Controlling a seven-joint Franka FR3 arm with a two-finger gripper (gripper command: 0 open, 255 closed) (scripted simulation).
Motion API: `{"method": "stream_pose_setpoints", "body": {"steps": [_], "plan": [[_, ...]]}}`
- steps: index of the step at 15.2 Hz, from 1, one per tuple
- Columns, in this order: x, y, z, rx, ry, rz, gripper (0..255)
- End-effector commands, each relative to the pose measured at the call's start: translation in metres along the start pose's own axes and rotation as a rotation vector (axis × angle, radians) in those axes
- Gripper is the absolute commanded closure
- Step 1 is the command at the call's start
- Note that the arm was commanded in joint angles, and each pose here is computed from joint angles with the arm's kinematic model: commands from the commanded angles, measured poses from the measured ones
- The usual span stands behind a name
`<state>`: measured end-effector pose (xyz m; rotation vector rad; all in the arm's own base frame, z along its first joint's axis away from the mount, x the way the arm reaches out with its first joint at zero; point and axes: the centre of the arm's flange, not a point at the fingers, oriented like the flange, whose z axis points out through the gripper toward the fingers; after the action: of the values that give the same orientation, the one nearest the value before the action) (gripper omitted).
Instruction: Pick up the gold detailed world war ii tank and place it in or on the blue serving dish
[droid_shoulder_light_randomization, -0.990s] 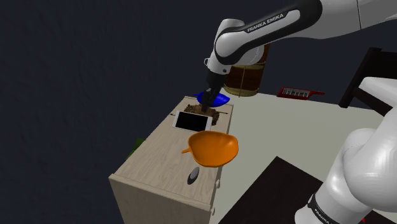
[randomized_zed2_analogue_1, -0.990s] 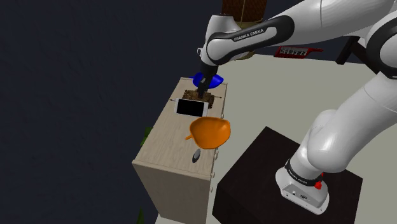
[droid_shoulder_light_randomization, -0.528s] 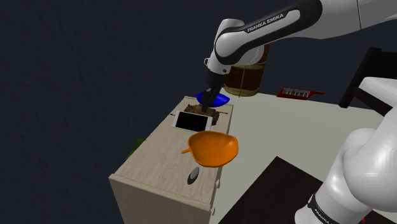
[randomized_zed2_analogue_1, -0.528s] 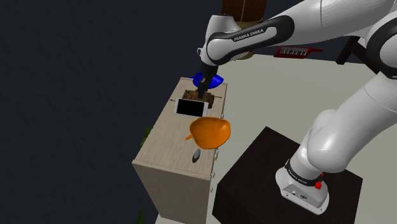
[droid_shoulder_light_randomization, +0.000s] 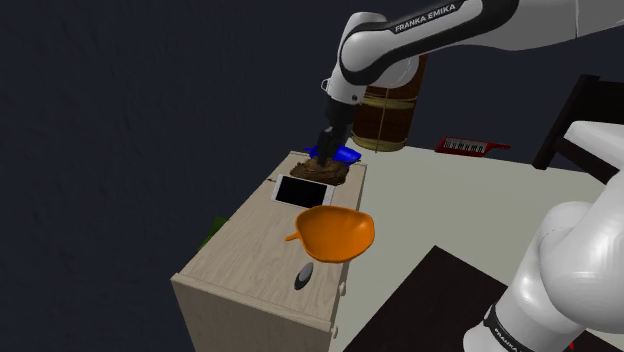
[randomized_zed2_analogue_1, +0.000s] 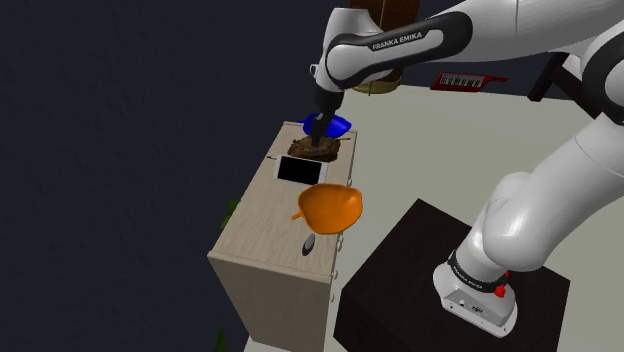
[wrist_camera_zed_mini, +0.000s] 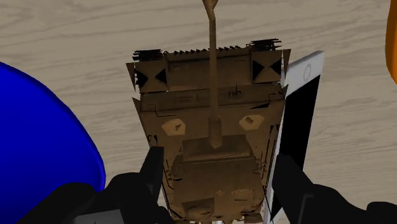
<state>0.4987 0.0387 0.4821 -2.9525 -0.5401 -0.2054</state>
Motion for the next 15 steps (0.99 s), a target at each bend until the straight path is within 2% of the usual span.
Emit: {"method": "stream_pose_setpoints", "body": {"steps": [1,15], "plan": [[0.001,-0.002,-0.011,0.0,0.0,0.0,255],[0.013,-0.009,-0.084,0.0,0.0,0.0,255]]}}
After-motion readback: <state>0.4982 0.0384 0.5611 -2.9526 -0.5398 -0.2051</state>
